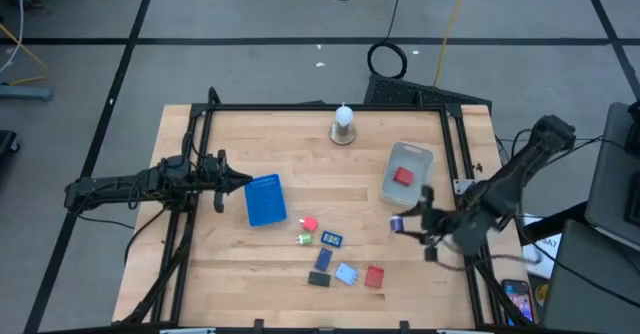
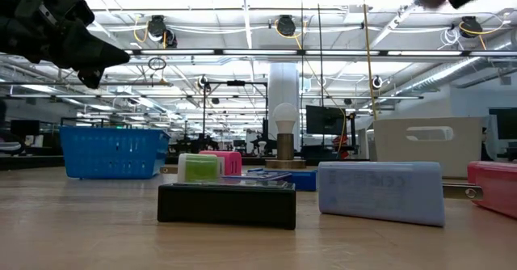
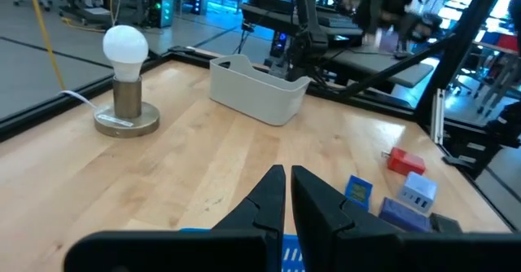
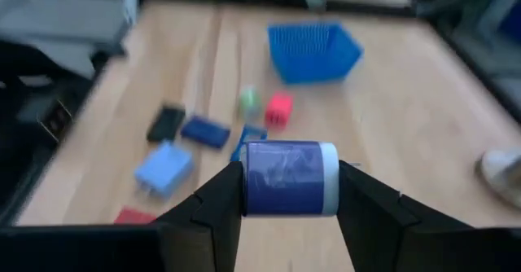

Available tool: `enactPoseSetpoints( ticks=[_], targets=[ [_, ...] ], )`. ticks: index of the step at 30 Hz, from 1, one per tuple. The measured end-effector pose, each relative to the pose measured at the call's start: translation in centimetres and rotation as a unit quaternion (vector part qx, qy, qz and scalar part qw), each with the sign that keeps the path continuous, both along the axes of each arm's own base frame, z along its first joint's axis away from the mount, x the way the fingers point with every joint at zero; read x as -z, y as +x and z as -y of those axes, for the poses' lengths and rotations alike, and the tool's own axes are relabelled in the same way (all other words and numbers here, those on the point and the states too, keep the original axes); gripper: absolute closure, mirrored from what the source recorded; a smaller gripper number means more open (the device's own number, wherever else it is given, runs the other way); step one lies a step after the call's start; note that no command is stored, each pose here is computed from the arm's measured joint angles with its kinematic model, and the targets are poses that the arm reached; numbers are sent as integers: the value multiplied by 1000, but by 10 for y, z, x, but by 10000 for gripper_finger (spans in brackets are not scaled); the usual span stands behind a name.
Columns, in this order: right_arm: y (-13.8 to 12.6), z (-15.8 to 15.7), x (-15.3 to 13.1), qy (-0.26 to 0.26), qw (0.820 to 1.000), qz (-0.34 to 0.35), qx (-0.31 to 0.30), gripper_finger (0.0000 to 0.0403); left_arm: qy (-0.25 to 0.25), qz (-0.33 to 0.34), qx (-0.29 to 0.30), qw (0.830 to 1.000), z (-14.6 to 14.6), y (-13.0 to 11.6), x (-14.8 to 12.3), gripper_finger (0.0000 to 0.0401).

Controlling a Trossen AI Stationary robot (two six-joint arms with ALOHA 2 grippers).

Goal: Pick & Place Office items
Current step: Put the purple charger adapter into the gray bin

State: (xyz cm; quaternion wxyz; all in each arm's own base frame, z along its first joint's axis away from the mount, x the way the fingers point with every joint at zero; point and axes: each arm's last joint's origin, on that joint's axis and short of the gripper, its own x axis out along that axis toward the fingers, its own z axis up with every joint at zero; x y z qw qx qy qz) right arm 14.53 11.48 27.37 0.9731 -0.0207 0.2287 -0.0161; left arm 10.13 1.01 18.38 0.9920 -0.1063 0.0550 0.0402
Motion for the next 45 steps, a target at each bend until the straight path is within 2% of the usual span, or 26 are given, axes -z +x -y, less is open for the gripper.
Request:
enactPoseSetpoints(
  ticks=[5,8,10,12,15,23,29,35,41,43,45],
  targets=[
    [-18,36,-5,20,998,57,21,249,8,-1,0,1000,0,0,0,377],
    [-27,51,9,31,997,69,13,249,8,-1,1,1000,0,0,0,377],
    [-31,58,19,43,994,101,9,249,9,-2,0,1000,0,0,0,377],
    [-33,66,30,55,991,124,22,249,10,-2,-3,1000,0,0,0,377],
    [-35,76,46,61,990,116,49,249,12,-2,-24,1000,-1,0,0,377],
    [-40,86,75,37,992,103,57,249,16,-9,-36,999,-2,0,1,377],
    [-44,90,93,44,989,131,45,248,38,-30,-33,998,-2,-1,5,377],
    [-47,96,106,55,985,143,77,249,38,-31,-33,998,-2,-1,5,377],
    [-45,97,103,54,982,171,67,249,39,-31,-33,998,-2,-1,5,377],
    [-42,97,90,38,978,200,46,249,46,-31,-32,998,-2,-1,5,377],
    [-42,99,71,21,977,206,51,249,49,-27,-32,998,-2,-1,4,377]
  ],
)
